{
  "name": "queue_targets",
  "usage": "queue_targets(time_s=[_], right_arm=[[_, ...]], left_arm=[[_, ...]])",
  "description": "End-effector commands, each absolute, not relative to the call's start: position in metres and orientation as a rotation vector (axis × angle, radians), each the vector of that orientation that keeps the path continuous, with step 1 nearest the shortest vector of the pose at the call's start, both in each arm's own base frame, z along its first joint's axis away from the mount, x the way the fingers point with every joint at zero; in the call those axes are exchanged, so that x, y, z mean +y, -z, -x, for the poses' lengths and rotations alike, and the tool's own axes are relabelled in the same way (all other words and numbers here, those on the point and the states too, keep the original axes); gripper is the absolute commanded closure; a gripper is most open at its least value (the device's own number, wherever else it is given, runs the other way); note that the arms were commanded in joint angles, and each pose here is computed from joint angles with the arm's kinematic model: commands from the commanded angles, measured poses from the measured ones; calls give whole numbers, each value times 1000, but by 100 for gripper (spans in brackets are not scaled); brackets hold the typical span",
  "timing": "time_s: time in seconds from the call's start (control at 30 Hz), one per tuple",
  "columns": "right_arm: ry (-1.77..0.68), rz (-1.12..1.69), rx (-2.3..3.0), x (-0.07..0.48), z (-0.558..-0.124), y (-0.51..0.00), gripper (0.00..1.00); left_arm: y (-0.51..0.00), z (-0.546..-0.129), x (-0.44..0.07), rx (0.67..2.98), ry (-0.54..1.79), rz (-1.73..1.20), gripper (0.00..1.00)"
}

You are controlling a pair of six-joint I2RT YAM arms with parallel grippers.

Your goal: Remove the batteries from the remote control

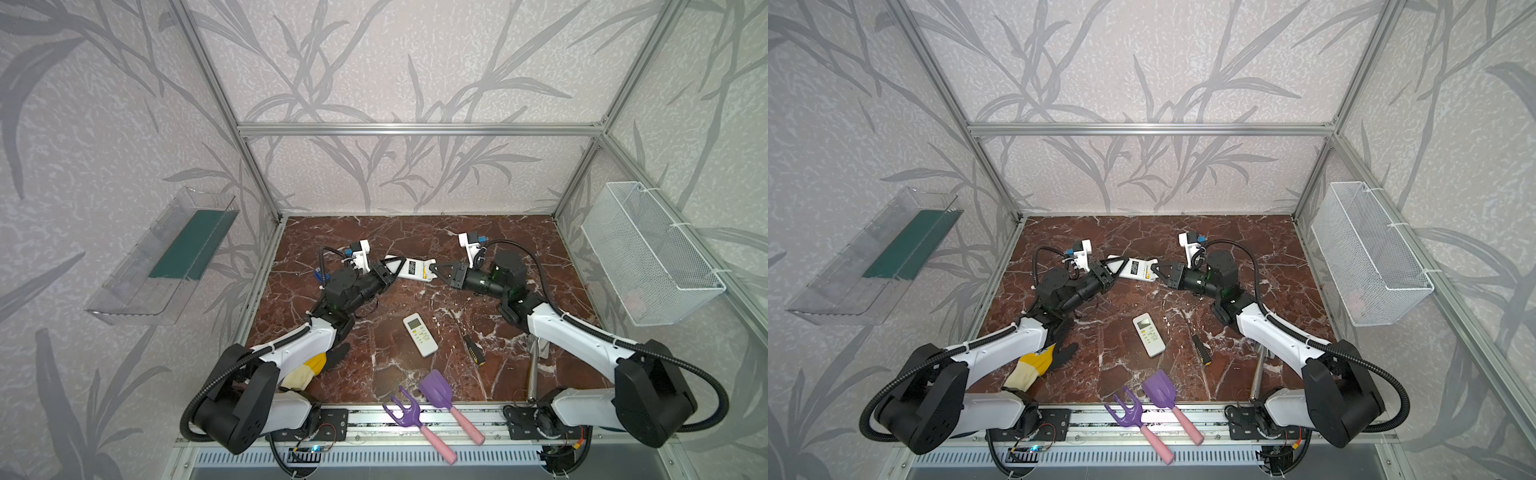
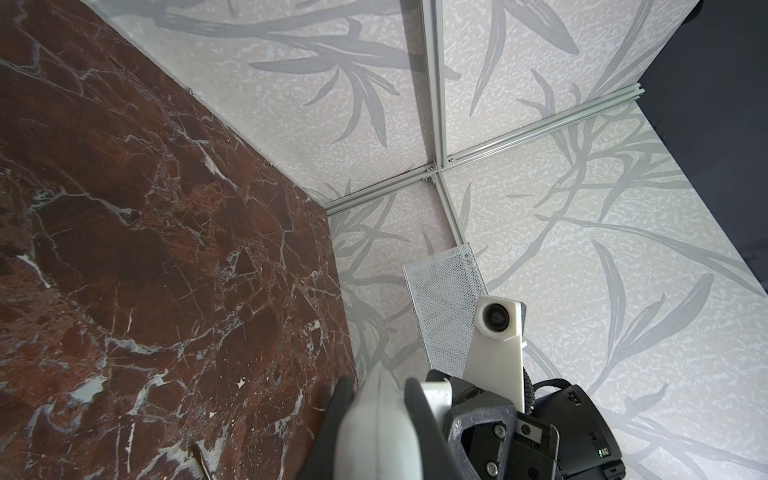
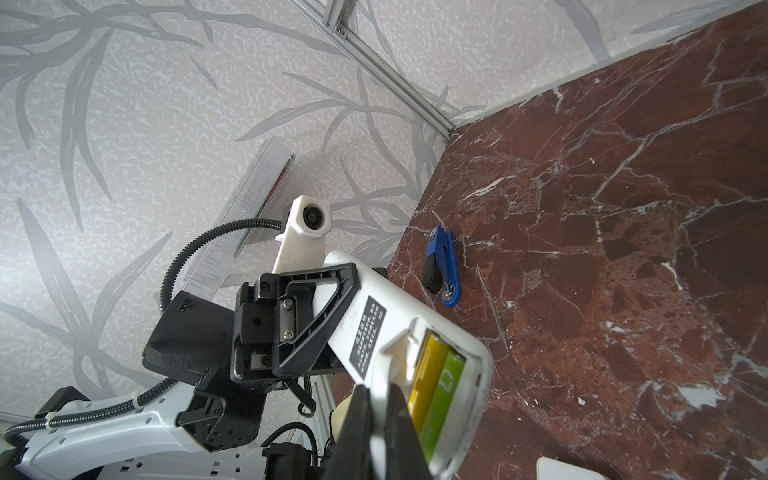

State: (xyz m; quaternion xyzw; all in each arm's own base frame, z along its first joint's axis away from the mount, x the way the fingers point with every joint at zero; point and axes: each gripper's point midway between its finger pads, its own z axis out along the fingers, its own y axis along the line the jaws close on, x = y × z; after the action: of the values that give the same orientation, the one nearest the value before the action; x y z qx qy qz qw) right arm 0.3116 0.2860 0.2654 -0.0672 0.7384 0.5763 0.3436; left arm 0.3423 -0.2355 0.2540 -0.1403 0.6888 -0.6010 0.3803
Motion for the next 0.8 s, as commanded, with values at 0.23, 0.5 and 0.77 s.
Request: queue_targets(time_s=[0.23,0.5,0.77], right_arm=[[-1247,160,1903,236,-332,-284,100],[-644,69,2182,169,-352,-194,100],[-346,-38,2378,129,-354,-108,99]], left_arm=[[-228,-347,-222,1936,1258,310,100],[-229,-342,-236,1908,1377,230,100],[-219,-341,-236,1945,1357,241,100]])
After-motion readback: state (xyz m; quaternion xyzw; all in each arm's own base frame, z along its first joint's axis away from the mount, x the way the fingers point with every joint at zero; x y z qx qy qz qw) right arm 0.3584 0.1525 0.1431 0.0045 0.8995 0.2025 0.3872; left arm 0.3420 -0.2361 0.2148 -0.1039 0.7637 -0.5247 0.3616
